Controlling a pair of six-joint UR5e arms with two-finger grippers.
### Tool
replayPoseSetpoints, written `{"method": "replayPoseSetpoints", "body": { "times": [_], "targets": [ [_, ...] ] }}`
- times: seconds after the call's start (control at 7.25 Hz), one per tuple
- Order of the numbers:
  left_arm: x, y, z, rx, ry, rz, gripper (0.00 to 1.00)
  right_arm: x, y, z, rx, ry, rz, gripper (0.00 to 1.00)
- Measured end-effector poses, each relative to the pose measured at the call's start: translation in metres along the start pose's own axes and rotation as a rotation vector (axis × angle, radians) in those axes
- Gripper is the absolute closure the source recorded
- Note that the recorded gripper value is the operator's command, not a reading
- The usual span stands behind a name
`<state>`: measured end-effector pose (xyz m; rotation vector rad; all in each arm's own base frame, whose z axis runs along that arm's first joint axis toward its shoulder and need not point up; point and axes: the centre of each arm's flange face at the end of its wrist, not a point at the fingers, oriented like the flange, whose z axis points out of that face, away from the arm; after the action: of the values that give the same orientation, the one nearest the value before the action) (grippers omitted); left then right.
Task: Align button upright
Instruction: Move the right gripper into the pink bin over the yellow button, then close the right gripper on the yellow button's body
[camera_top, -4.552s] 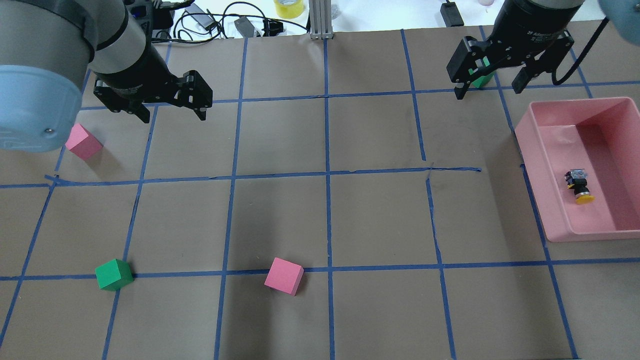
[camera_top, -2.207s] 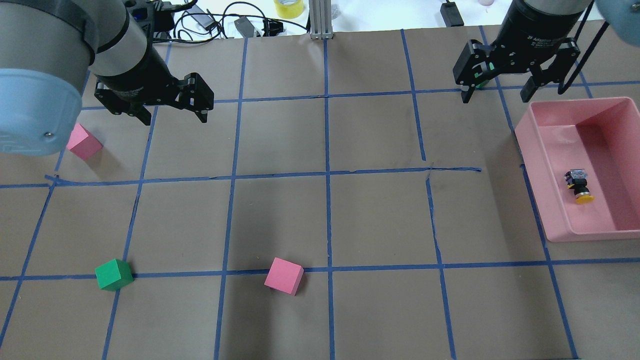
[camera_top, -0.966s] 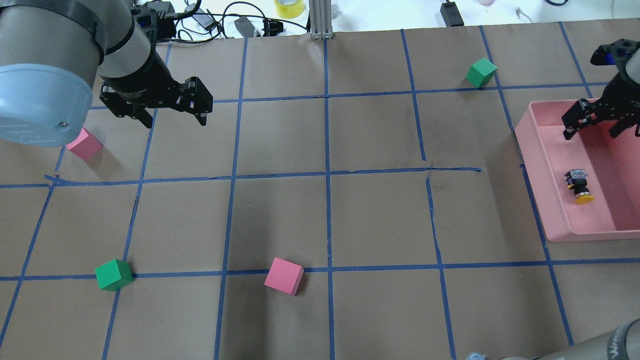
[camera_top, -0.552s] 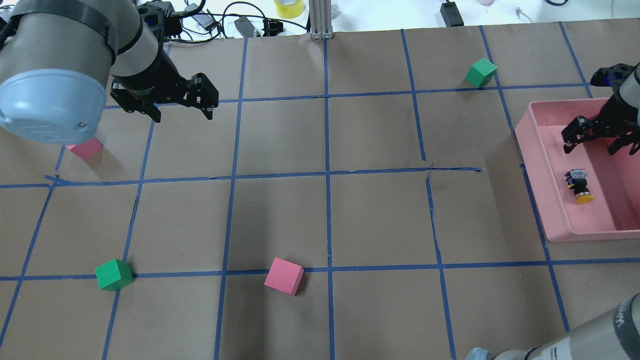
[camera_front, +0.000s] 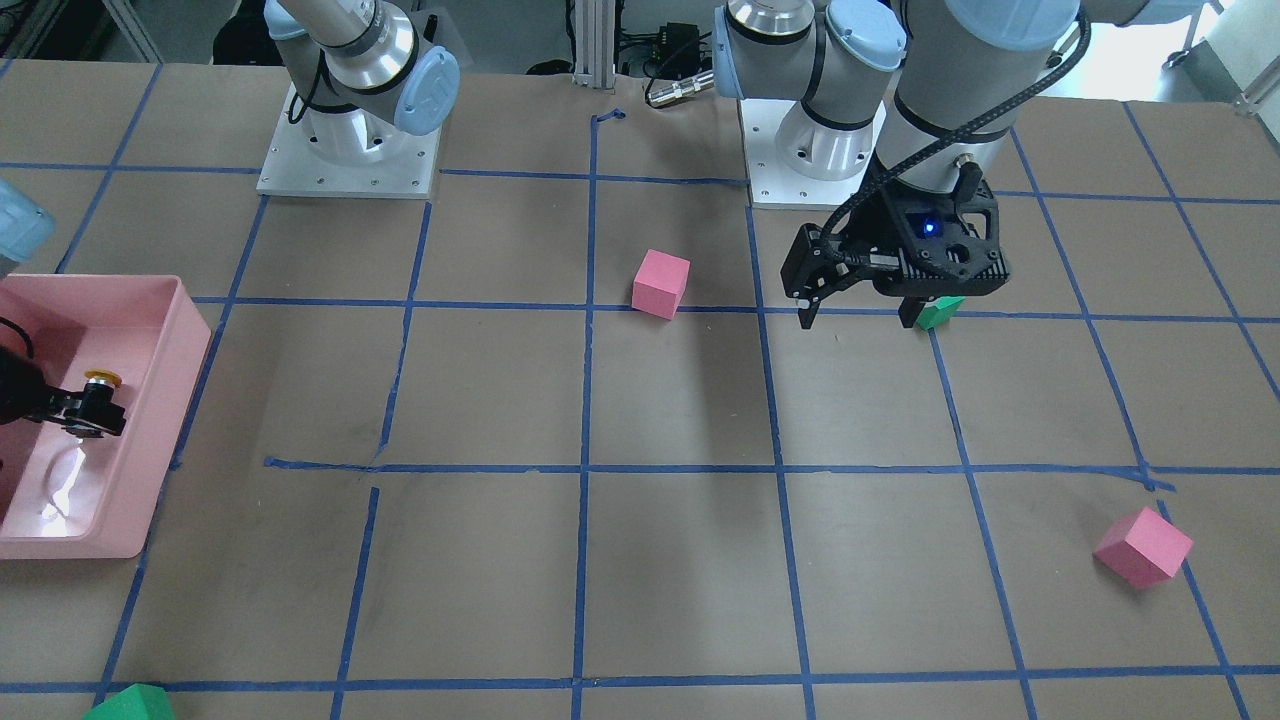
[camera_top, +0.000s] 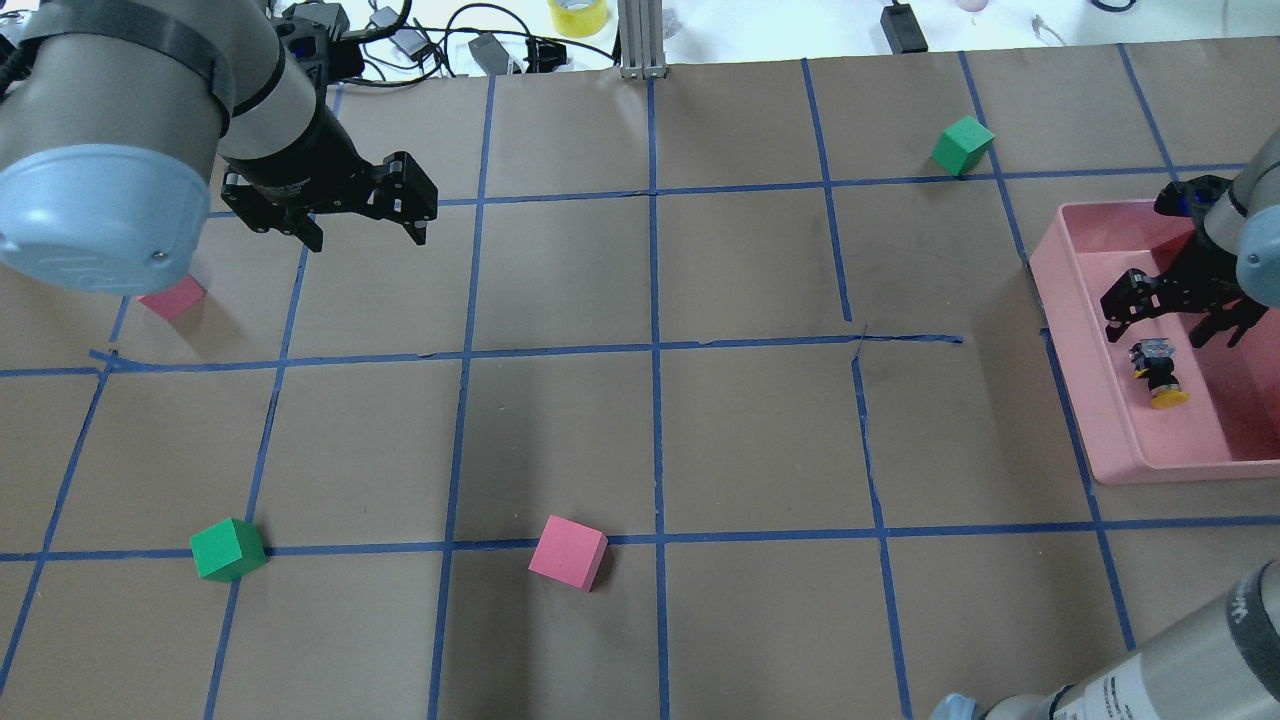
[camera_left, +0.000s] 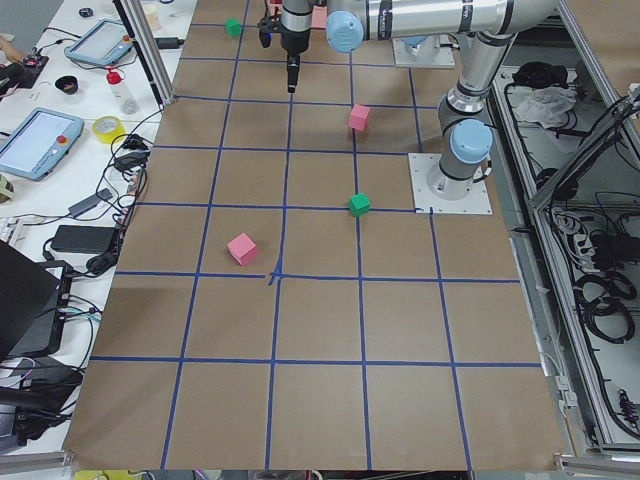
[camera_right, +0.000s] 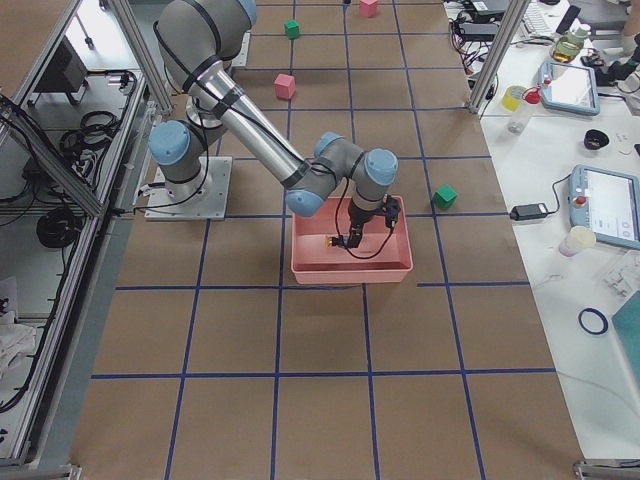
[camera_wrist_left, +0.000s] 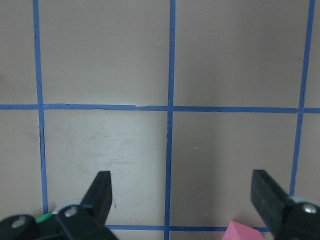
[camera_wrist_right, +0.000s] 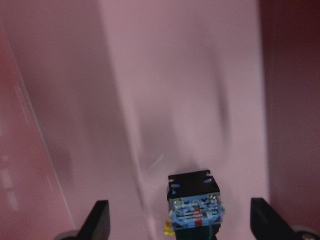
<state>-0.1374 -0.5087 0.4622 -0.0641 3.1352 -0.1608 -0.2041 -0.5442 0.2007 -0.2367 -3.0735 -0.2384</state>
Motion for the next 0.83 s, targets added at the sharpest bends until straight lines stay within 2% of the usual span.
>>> {"method": "replayPoseSetpoints", "body": {
  "times": [0.14,0.28,0.41,0.55,0.83],
  "targets": [
    [0.001,0.001,-0.018,-0.029,-0.001,-0.007,0.0,0.0,-0.001,0.007,-0.01,0.004,-0.002,0.0],
    [0.003,0.008,-0.039,-0.05,-0.004,-0.015,0.0,0.0,-0.003,0.012,-0.014,0.004,-0.003,0.23],
    [0.003,0.017,-0.053,-0.067,-0.006,-0.018,0.0,0.0,-0.004,0.016,-0.015,0.004,-0.004,0.83],
    [0.003,0.022,-0.057,-0.073,-0.005,-0.019,0.0,0.001,-0.005,0.018,-0.016,0.005,-0.013,1.0],
    [0.001,0.021,-0.056,-0.073,-0.004,-0.022,0.0,0.002,-0.006,0.014,-0.009,0.01,-0.028,1.0]
  ]
}}
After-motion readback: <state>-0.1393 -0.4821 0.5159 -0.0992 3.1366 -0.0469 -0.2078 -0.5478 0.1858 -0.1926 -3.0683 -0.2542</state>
